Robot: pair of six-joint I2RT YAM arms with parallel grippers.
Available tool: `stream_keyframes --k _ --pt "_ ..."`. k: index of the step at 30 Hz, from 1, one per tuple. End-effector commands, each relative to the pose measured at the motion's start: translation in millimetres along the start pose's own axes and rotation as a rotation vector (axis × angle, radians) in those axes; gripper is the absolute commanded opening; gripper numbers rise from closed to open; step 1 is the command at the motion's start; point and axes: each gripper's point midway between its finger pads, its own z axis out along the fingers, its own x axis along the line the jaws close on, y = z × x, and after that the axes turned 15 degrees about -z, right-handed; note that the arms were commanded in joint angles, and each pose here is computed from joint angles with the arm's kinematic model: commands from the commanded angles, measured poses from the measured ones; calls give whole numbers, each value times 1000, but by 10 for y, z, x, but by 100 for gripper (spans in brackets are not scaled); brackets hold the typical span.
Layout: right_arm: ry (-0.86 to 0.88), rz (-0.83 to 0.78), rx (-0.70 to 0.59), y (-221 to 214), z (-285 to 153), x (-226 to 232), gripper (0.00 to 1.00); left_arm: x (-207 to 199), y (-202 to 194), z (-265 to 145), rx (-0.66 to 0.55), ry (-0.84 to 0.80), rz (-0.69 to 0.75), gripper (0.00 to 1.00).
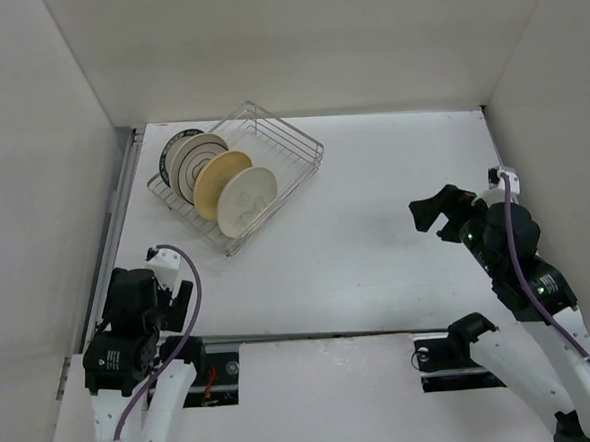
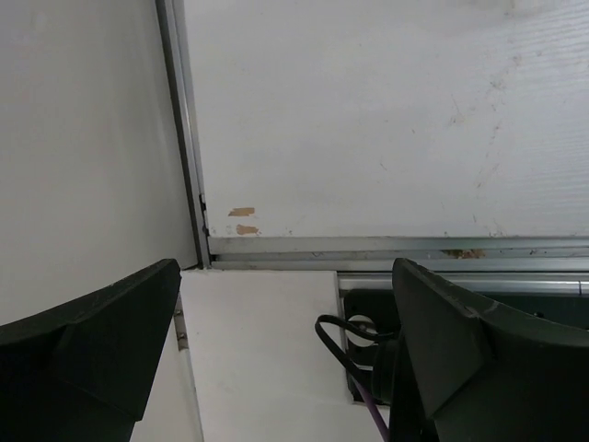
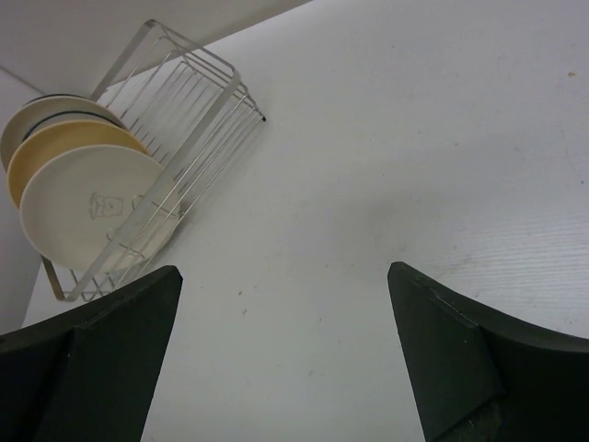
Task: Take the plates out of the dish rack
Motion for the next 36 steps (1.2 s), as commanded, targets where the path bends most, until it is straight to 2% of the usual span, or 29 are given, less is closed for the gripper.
stream_keyframes --k 1,4,6,8,11,12,13,15,19,20,22,24,25,27,32,36 --pt "-5 9 -78 330 -78 33 100 104 174 -108 -43 35 -1 99" --pt "-36 15 -107 477 -92 4 100 200 396 -175 -101 76 -24 99" --pt "-47 21 -135 612 -126 4 100 137 518 -199 -100 31 -21 99" --pt "-53 7 -152 707 -143 7 100 -1 707 -303 -128 -83 48 99" --pt "-37 -13 -176 880 -107 77 100 -102 1052 -333 -116 -158 70 99" --pt "-38 -23 -174 897 -93 82 100 -205 1153 -341 -105 -221 85 99" --pt "-24 -20 -189 974 -94 122 100 -309 1279 -215 -32 -268 101 99" --pt "-8 -53 -158 922 23 167 100 -475 1650 -394 -54 -399 112 99" --pt "29 -85 -115 897 215 276 100 -787 2312 -370 -25 -546 119 99" --pt "36 -86 -107 905 249 303 100 -887 2398 -184 24 -542 131 99" --pt "50 -90 -86 888 383 358 100 -1027 2590 -83 -8 -491 205 95" --pt "86 -92 -78 908 447 445 100 -1262 2674 107 -2 -479 277 80" --pt "91 -95 -56 859 537 468 97 -1331 2787 177 -34 -471 267 73" --pt "101 -96 -52 898 582 508 97 -1410 2854 391 -14 -439 227 61" --pt "118 -90 -29 841 731 563 95 -1513 3087 693 -53 -357 209 60" --pt "115 -91 -17 808 800 567 95 -1674 3002 912 -1 -323 281 59"
